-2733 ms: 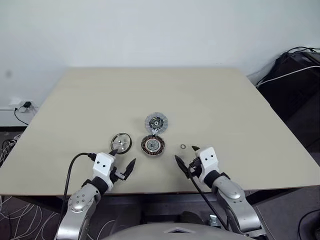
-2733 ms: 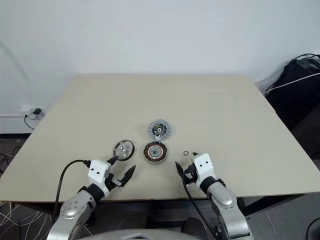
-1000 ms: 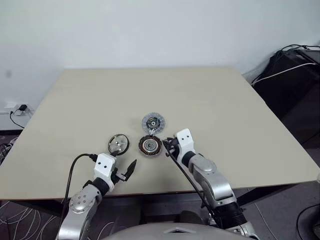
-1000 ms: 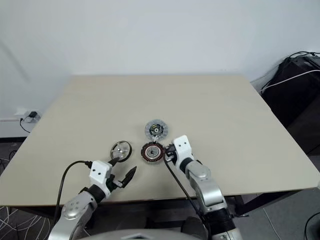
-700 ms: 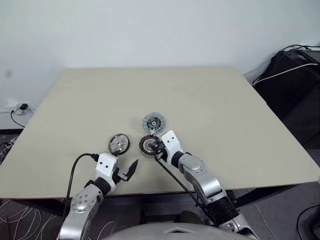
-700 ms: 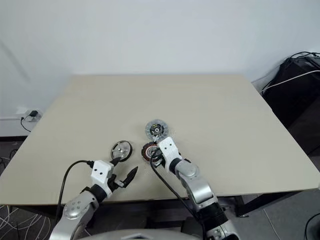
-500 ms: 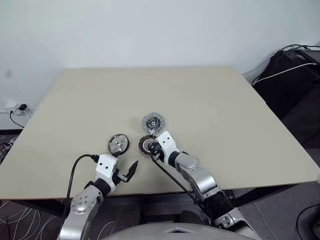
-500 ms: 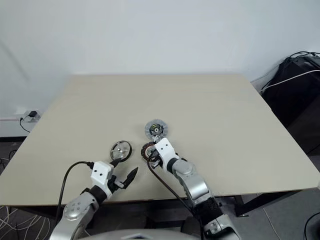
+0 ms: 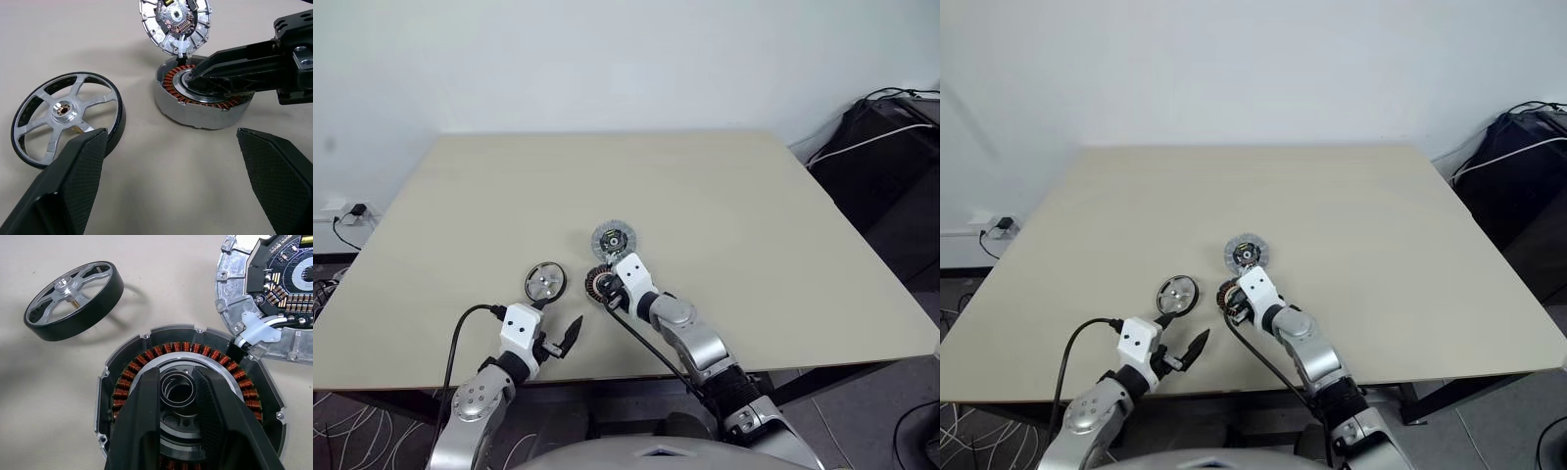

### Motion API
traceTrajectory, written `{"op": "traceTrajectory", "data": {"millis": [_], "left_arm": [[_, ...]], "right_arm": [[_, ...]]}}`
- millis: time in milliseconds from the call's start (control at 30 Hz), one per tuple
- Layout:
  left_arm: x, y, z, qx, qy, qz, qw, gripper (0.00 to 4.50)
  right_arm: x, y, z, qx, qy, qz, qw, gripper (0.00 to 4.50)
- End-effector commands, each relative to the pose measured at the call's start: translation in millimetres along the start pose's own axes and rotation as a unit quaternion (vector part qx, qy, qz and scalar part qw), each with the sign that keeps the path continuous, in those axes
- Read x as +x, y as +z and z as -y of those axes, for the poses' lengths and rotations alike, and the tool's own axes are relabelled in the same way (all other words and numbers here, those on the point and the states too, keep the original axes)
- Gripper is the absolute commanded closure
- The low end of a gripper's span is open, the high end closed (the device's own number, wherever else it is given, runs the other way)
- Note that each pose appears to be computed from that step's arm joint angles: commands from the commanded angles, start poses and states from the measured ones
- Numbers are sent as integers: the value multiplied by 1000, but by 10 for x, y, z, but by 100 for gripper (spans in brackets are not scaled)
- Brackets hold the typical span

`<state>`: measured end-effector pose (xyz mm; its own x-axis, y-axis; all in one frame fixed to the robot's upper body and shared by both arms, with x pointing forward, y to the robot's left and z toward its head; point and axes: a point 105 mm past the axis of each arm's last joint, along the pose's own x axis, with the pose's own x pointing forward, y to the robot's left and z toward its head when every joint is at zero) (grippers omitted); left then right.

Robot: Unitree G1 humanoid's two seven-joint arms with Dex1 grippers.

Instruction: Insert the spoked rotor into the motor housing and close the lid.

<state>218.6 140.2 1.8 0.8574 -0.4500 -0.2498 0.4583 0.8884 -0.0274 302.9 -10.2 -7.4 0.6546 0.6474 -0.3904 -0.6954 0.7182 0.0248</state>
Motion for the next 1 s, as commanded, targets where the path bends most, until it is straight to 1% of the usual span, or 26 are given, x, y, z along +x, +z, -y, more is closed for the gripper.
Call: {"op": "traceTrajectory", "data": {"millis": [33, 267, 300, 367, 400, 467, 600, 700, 733, 767, 1000], "left_arm": [[15, 136, 4, 10, 0, 26, 1000, 0], [36, 132, 10, 10, -3, 25, 1000, 0], [38, 132, 11, 10, -4, 25, 1000, 0], [42, 129, 13, 10, -5, 25, 1000, 0], [44, 128, 13, 10, -5, 25, 1000, 0], [46, 126, 15, 9, -6, 24, 1000, 0], [47, 124, 19, 9, -7, 24, 1000, 0], [46, 124, 17, 9, -7, 24, 1000, 0], [45, 124, 16, 9, -7, 24, 1000, 0], [44, 124, 16, 9, -7, 24, 1000, 0], [48, 128, 20, 10, -8, 23, 1000, 0]], "right_arm": [[-16, 66, 23, -4, -1, 11, 1000, 382], [-38, 90, 17, -8, 3, 15, 1000, 382], [-40, 95, 14, -8, 4, 15, 1000, 308], [-45, 118, -20, -5, 14, 20, 1000, 257], [-49, 134, -45, -3, 21, 24, 999, 257], [-56, 163, -70, -1, 26, 32, 999, 282], [-76, 250, -104, 7, 31, 52, 998, 400], [-97, 312, -139, 9, 39, 64, 997, 400], [-104, 335, -152, 9, 41, 68, 997, 439], [-110, 353, -168, 11, 44, 71, 996, 450], [-103, 377, -207, 4, 47, 68, 997, 450]]}}
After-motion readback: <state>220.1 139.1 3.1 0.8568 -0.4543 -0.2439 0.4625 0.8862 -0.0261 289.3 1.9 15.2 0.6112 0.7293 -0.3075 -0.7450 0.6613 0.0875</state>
